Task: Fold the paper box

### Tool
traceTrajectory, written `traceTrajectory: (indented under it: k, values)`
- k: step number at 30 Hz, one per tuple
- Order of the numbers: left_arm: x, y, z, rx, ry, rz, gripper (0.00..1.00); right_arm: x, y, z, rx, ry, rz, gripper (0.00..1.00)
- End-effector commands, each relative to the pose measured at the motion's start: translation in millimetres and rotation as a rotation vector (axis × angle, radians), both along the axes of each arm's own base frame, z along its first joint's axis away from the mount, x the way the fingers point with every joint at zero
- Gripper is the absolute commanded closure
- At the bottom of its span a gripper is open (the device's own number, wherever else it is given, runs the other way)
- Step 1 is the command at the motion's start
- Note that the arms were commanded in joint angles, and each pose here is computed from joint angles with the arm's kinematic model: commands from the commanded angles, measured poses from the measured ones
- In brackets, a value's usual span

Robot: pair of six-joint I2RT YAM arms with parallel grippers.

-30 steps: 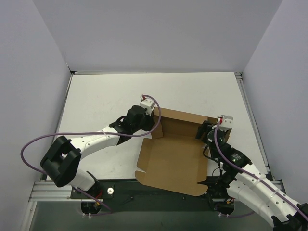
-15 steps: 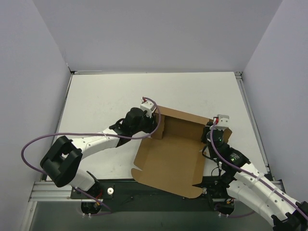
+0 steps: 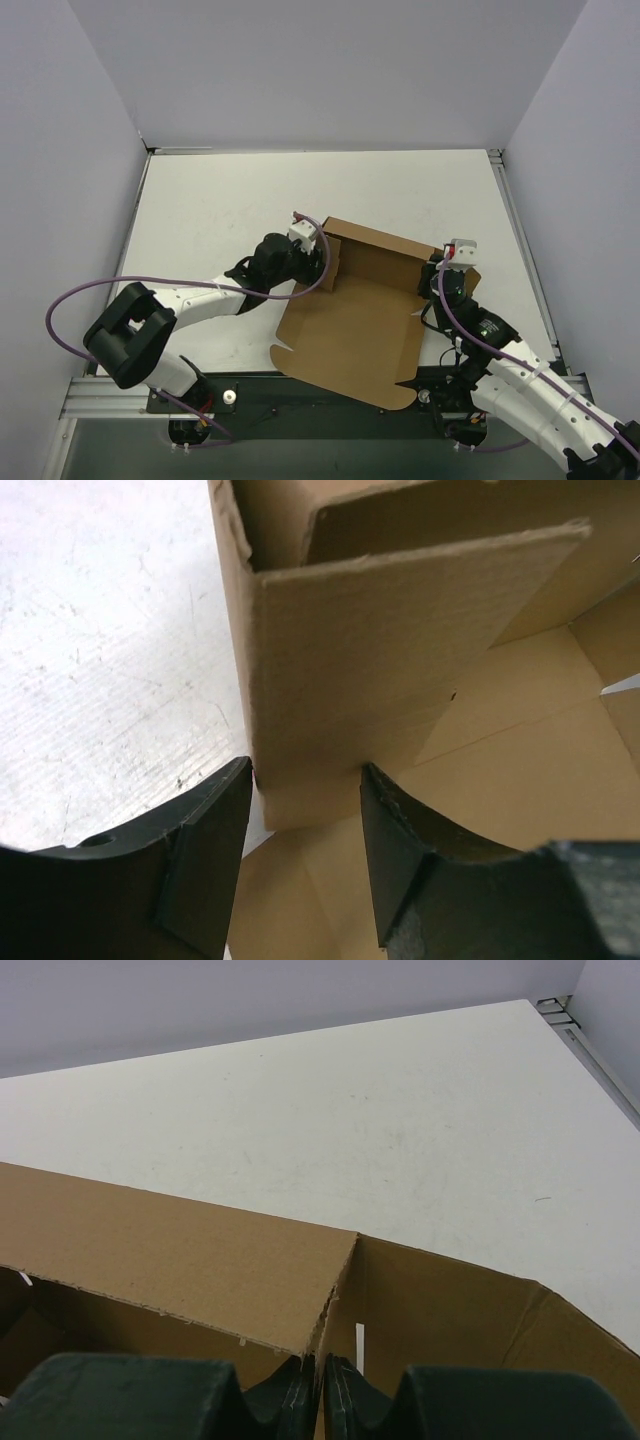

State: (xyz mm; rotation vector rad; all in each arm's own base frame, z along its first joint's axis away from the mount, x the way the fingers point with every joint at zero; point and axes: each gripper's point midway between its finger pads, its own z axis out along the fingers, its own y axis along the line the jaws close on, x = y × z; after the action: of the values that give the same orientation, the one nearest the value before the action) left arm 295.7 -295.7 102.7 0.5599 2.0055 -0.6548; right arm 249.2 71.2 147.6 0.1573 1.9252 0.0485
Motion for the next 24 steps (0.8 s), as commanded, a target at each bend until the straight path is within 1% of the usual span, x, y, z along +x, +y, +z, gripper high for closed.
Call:
traceTrajectory:
  k: [1, 4, 9, 12, 20, 21, 24]
  values:
    - [13, -14, 31, -0.095, -0.131, -0.05, 0.42, 3, 2, 6, 0.021, -0.026, 0.005, 0.88]
    - [17, -14, 33, -0.12, -0.148, -0.059, 0.4, 2, 2, 4, 0.022, -0.022, 0.009, 0.88]
    - [22, -20, 39, -0.163, -0.182, -0.079, 0.41, 1, 4, 4, 0.031, -0.023, 0.021, 0.88]
    - [25, -24, 38, -0.171, -0.197, -0.095, 0.42, 1, 6, 3, 0.036, -0.02, 0.033, 0.88]
    - [37, -27, 39, -0.181, -0.238, -0.101, 0.39, 0, 11, 3, 0.038, -0.015, 0.069, 0.88]
    - [36, -30, 41, -0.189, -0.245, -0.118, 0.39, 2, 14, 9, 0.054, -0.037, 0.072, 0.88]
    - [37, -32, 39, -0.19, -0.254, -0.135, 0.38, 2, 17, 8, 0.059, -0.034, 0.088, 0.88]
